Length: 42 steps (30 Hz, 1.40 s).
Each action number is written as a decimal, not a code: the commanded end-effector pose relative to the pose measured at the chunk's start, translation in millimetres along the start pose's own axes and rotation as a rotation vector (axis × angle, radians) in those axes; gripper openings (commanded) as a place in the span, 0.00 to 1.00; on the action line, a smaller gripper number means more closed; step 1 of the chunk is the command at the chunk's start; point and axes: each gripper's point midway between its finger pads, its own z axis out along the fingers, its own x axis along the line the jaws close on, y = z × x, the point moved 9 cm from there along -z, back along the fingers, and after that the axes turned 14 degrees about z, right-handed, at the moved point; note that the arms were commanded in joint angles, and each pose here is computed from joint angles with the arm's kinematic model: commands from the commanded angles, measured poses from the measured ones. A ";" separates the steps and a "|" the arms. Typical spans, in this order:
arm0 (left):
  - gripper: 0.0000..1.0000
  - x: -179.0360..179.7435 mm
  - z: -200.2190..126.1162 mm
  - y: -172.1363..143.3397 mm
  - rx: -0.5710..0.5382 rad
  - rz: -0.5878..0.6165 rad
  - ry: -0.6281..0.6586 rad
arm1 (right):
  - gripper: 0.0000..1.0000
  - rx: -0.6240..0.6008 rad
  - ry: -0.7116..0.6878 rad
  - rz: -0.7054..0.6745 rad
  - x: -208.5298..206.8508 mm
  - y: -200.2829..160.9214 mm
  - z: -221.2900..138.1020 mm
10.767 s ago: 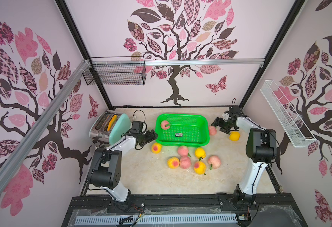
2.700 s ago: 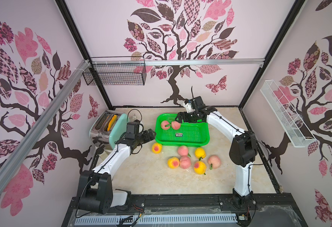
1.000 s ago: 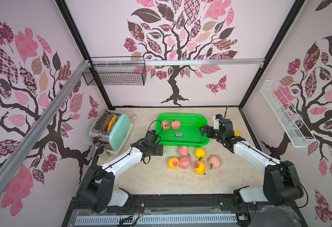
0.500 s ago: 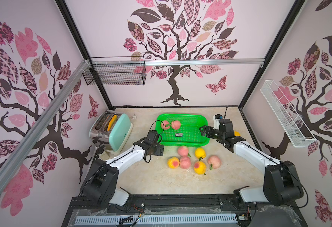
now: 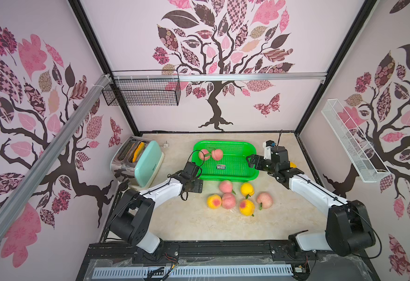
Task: Put the peaches into the basket
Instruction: Pick up the peach from the center of the board.
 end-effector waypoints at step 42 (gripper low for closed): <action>0.55 13.8 -120.2 26.3 -0.423 -0.138 -0.025 | 0.97 -0.027 0.040 -0.005 10.8 12.2 -5.6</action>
